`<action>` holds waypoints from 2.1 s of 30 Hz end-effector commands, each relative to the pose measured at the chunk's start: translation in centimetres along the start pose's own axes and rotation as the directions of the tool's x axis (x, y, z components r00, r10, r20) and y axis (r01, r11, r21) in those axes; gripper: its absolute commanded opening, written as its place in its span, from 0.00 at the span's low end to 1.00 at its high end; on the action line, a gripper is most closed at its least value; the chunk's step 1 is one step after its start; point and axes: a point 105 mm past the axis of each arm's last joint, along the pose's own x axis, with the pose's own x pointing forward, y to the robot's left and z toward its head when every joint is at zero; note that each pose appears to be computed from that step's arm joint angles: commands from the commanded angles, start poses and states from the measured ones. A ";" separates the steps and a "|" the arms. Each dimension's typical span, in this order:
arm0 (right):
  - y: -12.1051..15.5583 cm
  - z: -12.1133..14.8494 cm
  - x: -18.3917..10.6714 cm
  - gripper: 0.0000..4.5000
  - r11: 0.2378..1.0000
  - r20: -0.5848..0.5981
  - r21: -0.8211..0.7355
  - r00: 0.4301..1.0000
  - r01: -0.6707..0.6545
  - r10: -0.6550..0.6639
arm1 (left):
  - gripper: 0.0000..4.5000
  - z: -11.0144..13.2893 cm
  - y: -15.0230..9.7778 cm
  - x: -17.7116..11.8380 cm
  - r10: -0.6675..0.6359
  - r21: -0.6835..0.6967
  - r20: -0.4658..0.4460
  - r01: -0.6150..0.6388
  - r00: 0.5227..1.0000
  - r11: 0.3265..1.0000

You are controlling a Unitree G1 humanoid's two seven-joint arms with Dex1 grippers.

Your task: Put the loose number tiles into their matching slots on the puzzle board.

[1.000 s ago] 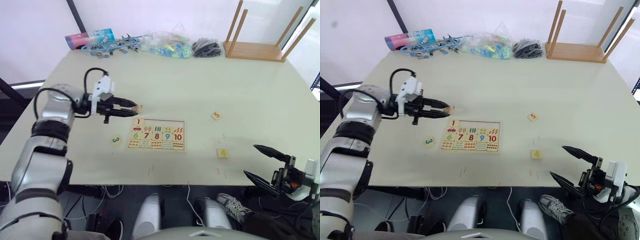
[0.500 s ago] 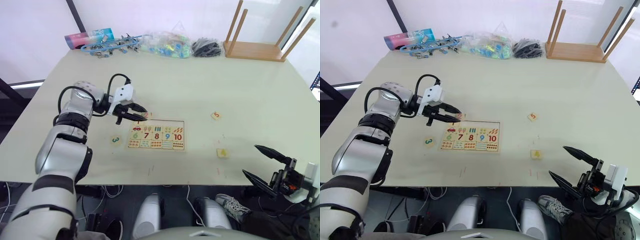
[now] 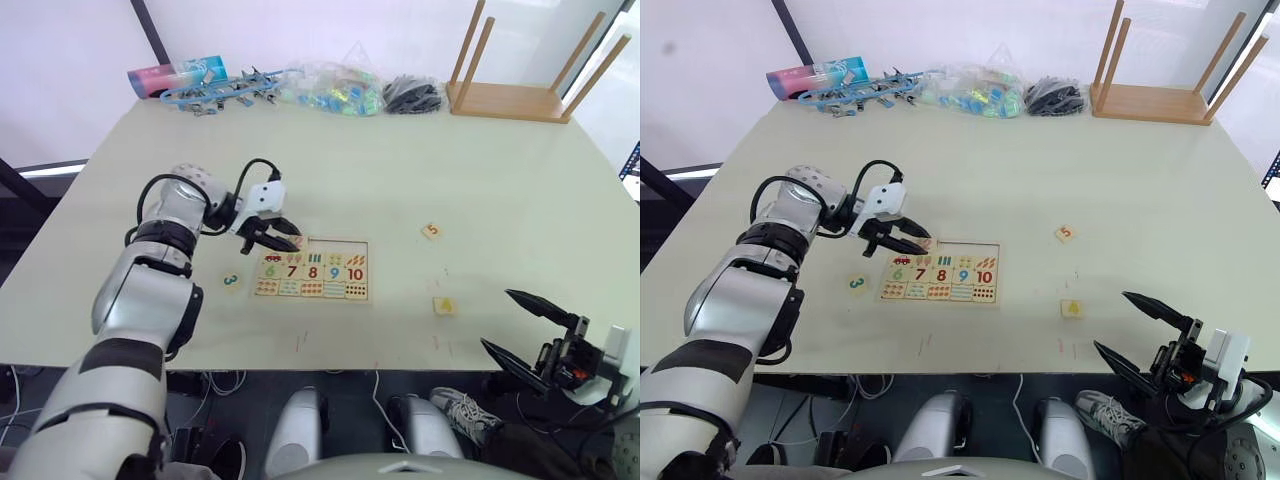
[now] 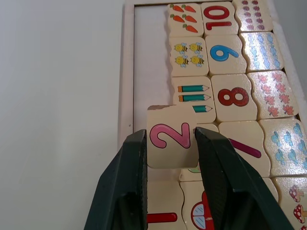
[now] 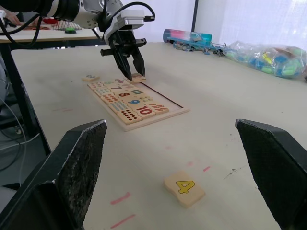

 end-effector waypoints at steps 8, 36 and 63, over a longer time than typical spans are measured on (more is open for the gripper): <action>0.1 0.8 -0.1 1.00 0.999 0.013 -0.032 1.000 0.000 0.000 | 0.23 1.1 1.2 -0.6 0.062 0.044 -0.002 -0.062 0.998 0.997; 0.2 0.7 0.0 1.00 0.999 0.003 -0.035 1.000 -0.006 0.007 | 0.23 0.3 1.3 -0.4 0.077 -0.003 -0.036 -0.077 0.996 0.997; 0.1 0.6 -0.1 1.00 0.999 -0.007 -0.036 1.000 -0.008 0.008 | 0.97 0.6 1.6 -0.5 0.097 -0.025 -0.014 -0.097 0.995 0.995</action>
